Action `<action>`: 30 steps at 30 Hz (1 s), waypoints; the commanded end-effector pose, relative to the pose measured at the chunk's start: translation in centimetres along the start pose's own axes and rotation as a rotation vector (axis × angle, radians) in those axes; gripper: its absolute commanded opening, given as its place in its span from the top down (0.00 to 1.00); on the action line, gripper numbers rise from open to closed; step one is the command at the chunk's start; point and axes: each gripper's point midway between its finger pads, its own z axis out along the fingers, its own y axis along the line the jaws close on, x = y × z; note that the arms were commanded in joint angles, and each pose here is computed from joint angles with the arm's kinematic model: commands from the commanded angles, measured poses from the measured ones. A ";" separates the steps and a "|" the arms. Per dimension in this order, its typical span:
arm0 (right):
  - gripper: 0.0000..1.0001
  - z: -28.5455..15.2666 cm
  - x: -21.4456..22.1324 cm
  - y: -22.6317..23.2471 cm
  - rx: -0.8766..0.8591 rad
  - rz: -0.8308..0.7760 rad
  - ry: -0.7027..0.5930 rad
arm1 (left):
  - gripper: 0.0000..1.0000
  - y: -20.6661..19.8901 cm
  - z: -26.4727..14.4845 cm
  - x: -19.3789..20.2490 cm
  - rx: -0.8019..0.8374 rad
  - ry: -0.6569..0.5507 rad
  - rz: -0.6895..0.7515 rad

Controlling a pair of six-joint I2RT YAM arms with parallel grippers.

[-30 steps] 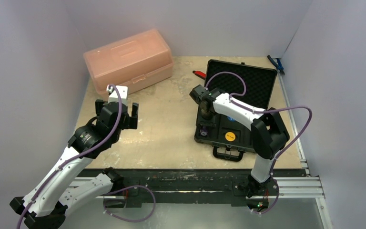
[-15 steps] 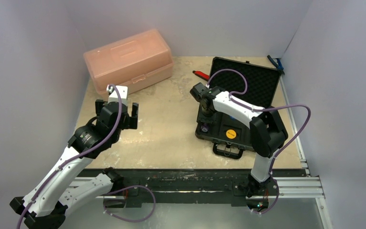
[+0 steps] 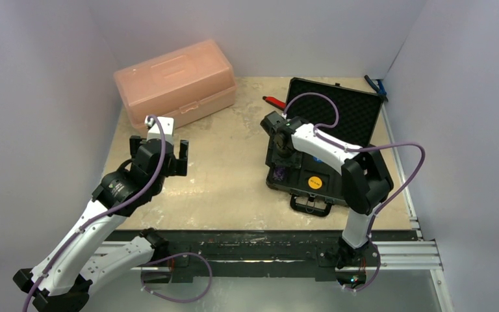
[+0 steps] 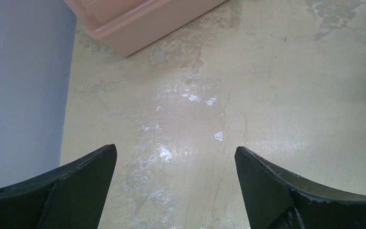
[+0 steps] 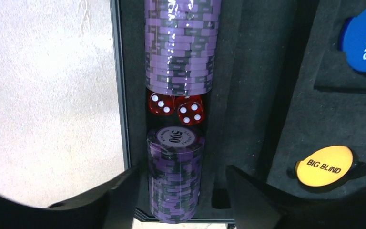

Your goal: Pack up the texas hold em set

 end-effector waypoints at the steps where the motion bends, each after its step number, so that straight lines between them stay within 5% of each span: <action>1: 0.25 -2.2 -2.8 0.1 -0.045 0.037 -0.108 | 0.05 0.3 -0.1 -0.5 -0.005 -0.025 -0.003; 14: 0.14 -6.4 -6.2 -2.0 -0.032 -0.008 -0.279 | 0.05 0.3 0.1 -0.4 -0.013 -0.017 0.004; 30: 0.17 -3.3 -8.6 -12.9 0.126 0.192 -0.297 | 0.05 0.0 0.3 -0.4 -0.009 -0.011 0.010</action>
